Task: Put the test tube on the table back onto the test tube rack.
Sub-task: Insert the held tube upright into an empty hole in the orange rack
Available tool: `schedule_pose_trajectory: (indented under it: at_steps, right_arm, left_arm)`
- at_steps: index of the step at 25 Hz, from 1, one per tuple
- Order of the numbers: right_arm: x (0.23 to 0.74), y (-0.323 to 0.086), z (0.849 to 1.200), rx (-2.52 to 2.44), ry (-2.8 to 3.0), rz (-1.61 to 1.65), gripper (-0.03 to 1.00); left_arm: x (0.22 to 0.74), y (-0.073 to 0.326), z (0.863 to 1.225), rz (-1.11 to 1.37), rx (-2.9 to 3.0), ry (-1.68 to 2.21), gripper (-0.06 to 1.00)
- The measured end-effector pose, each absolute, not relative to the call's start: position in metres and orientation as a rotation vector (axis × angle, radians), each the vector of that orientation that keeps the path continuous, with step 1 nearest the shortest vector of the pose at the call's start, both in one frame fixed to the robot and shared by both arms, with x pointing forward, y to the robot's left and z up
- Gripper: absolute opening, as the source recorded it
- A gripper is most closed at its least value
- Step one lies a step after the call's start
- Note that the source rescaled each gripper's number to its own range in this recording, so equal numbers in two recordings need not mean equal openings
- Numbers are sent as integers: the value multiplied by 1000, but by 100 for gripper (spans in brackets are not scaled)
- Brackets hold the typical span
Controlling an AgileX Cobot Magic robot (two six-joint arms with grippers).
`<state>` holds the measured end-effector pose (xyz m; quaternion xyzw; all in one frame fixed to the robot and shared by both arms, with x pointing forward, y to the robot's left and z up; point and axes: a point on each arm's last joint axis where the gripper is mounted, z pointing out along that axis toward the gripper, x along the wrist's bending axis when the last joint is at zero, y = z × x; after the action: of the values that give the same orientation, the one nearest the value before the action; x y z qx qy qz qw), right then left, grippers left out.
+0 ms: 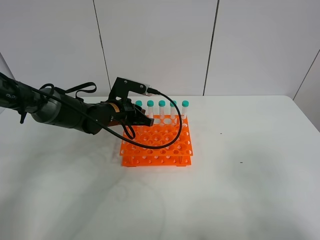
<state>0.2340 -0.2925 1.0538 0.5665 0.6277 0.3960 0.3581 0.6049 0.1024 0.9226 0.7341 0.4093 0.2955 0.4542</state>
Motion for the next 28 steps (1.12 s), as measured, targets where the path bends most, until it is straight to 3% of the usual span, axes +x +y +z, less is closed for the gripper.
schedule_pose_trajectory:
  at_steps: [6, 11, 14, 20, 28]
  right_arm:
    - [234, -293, 1054, 1462, 1620, 1022, 100]
    - [234, -293, 1054, 1462, 1620, 1022, 100]
    - [234, -293, 1054, 1461, 1619, 1022, 100]
    - [234, -293, 1054, 1461, 1619, 1022, 100]
    - [234, -293, 1054, 1461, 1619, 1022, 100]
  left_arm:
    - [605, 102, 923, 728, 1810, 1012, 2]
    - [605, 102, 923, 728, 1806, 1012, 26]
    - [605, 102, 923, 724, 1802, 1017, 32]
    - [605, 103, 927, 706, 1769, 1043, 35]
    - [602, 104, 961, 723, 1677, 1021, 35]
